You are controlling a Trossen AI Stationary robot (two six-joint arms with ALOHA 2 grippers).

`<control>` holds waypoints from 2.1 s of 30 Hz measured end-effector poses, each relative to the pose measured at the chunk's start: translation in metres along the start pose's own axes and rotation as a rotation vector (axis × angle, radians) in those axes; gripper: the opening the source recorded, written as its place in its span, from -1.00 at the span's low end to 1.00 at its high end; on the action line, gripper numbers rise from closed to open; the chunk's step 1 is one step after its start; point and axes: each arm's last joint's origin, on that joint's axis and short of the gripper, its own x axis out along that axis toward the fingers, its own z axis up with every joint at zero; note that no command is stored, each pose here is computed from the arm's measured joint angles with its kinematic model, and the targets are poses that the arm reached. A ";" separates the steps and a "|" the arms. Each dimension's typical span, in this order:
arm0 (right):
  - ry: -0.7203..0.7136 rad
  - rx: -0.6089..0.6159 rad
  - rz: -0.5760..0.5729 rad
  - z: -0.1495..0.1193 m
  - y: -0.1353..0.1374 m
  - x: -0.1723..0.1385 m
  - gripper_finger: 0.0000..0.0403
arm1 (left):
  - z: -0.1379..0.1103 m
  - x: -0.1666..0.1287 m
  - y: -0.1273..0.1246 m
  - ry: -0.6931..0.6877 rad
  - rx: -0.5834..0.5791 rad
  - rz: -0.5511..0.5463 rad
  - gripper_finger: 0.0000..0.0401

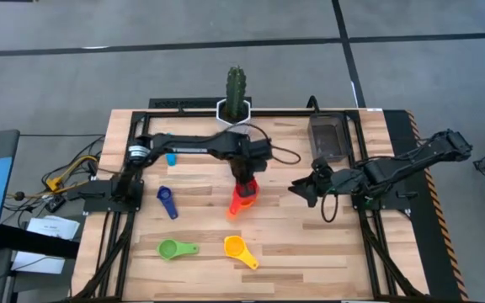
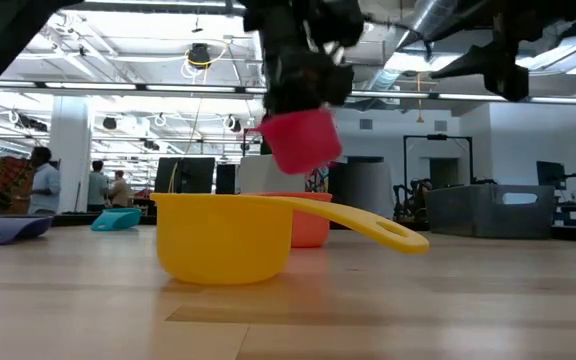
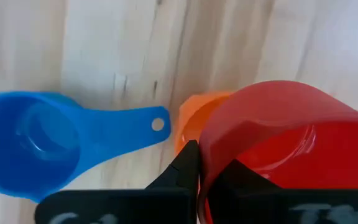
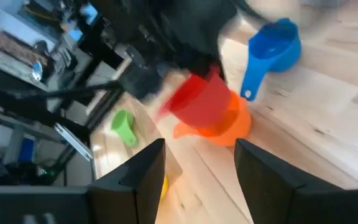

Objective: Nest measuring cups in basket
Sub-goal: Stack the red measuring cup on top of the orange measuring cup, then stack the blue measuring cup on top of the red measuring cup

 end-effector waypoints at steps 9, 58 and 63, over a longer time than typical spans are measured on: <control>0.035 0.008 -0.047 -0.007 -0.005 -0.007 0.00 | -0.007 0.027 0.002 0.122 -0.084 0.014 -1.00; 0.092 0.072 -0.130 -0.014 -0.012 -0.009 -0.02 | 0.021 -0.088 -0.014 -0.131 -0.186 0.311 -0.33; 0.110 0.062 -0.114 -0.018 -0.010 -0.012 0.00 | 0.020 -0.090 -0.023 -0.147 -0.232 0.301 -0.33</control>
